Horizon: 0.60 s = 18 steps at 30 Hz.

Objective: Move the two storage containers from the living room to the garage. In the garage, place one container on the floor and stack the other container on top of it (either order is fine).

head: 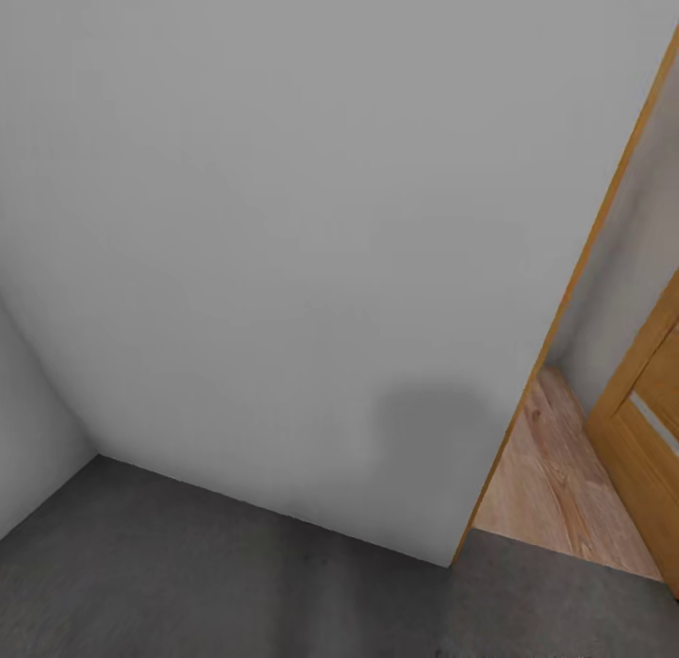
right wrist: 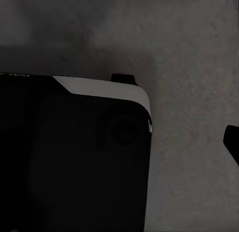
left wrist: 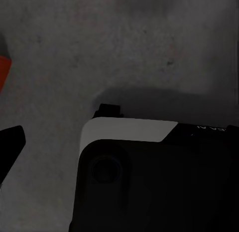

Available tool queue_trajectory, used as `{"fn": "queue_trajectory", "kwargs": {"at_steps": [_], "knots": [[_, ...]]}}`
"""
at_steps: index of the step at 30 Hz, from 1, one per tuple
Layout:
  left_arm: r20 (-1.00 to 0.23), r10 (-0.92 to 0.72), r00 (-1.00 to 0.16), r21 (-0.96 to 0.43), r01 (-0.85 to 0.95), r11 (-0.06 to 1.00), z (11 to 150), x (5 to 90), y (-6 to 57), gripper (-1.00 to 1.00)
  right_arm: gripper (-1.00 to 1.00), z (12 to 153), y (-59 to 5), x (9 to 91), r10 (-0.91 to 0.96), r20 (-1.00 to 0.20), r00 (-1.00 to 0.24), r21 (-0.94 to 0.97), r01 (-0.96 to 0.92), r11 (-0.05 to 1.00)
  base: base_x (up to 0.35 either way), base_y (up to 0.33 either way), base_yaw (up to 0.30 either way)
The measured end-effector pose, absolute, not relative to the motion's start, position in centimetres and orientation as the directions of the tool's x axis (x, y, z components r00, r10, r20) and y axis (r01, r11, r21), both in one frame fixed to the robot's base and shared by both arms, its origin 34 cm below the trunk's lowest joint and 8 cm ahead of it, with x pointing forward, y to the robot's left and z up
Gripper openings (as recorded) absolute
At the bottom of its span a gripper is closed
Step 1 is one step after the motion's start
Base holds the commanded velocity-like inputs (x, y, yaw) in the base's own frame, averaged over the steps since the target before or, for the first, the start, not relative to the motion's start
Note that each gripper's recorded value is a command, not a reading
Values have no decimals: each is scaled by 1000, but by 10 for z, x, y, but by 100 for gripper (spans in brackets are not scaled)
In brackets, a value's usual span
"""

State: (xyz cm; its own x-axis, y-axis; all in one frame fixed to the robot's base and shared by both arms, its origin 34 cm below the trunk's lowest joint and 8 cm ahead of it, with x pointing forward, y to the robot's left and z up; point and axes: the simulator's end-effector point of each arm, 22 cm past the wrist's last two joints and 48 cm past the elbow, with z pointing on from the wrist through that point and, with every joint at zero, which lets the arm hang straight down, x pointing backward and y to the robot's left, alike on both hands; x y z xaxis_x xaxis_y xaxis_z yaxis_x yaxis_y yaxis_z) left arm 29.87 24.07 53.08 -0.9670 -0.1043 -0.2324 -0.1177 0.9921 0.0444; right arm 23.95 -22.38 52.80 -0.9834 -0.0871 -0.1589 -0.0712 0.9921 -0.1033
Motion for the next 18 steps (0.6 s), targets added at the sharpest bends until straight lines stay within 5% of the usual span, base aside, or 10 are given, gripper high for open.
{"fn": "queue_trajectory", "kwargs": {"at_steps": [18], "knots": [[-230, -107, -967, 45, -120, 992, 531, 298, 240, 100, 100, 528, -233, 239, -84, -158, -984, -115, -66, 991, 0, 0, -268]]}}
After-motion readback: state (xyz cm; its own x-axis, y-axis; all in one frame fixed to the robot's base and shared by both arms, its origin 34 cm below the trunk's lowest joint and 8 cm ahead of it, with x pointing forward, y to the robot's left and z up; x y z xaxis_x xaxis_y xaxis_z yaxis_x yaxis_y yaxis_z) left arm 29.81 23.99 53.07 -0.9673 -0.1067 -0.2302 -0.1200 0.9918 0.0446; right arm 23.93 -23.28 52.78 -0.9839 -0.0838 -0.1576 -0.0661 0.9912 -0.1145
